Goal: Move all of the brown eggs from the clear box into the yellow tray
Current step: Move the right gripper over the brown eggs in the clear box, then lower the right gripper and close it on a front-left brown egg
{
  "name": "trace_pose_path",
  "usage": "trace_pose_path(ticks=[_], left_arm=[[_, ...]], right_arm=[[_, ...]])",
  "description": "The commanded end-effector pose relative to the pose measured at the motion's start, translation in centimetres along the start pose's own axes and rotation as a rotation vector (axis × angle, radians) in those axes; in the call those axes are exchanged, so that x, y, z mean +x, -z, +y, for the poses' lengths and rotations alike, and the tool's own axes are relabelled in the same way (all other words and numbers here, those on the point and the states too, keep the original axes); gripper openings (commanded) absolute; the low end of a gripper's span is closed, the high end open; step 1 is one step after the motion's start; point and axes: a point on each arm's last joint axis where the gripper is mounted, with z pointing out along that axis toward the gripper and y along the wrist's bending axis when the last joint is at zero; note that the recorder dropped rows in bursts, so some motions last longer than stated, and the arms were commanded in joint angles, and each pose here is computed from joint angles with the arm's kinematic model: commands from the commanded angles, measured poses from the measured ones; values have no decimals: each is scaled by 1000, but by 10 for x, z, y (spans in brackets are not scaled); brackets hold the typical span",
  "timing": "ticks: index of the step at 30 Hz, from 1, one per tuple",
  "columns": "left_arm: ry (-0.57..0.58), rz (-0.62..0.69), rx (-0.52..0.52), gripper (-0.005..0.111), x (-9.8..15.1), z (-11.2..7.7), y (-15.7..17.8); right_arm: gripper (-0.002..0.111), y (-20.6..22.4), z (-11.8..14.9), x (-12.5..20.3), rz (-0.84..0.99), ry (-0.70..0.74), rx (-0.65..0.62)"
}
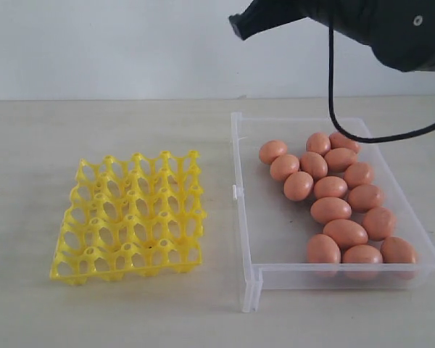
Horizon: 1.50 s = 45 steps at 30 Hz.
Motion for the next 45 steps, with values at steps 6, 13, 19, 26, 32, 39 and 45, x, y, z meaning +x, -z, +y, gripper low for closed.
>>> trace_pose_path(ticks=[6,13,19,26,32,39,45], left_arm=[[5,0,1,4,1,0,0],[5,0,1,4,1,0,0],[5,0,1,4,1,0,0],[5,0,1,4,1,0,0],[5,0,1,4,1,0,0],[5,0,1,4,1,0,0],[5,0,1,4,1,0,0]], right_arm=[[0,-11,-2,34,442,-373,-282],[29,0,-20,108,1304,-522,-265],[56,-12,3,125,1378,-846,-222],[28,-22,13,125,1261,-1049,-115],[21,-19,13,127,1308,-1041,-96],[21,-12,22,144,1317,-1062,-55],[21,-15,28,157,1307,-1068,-37]])
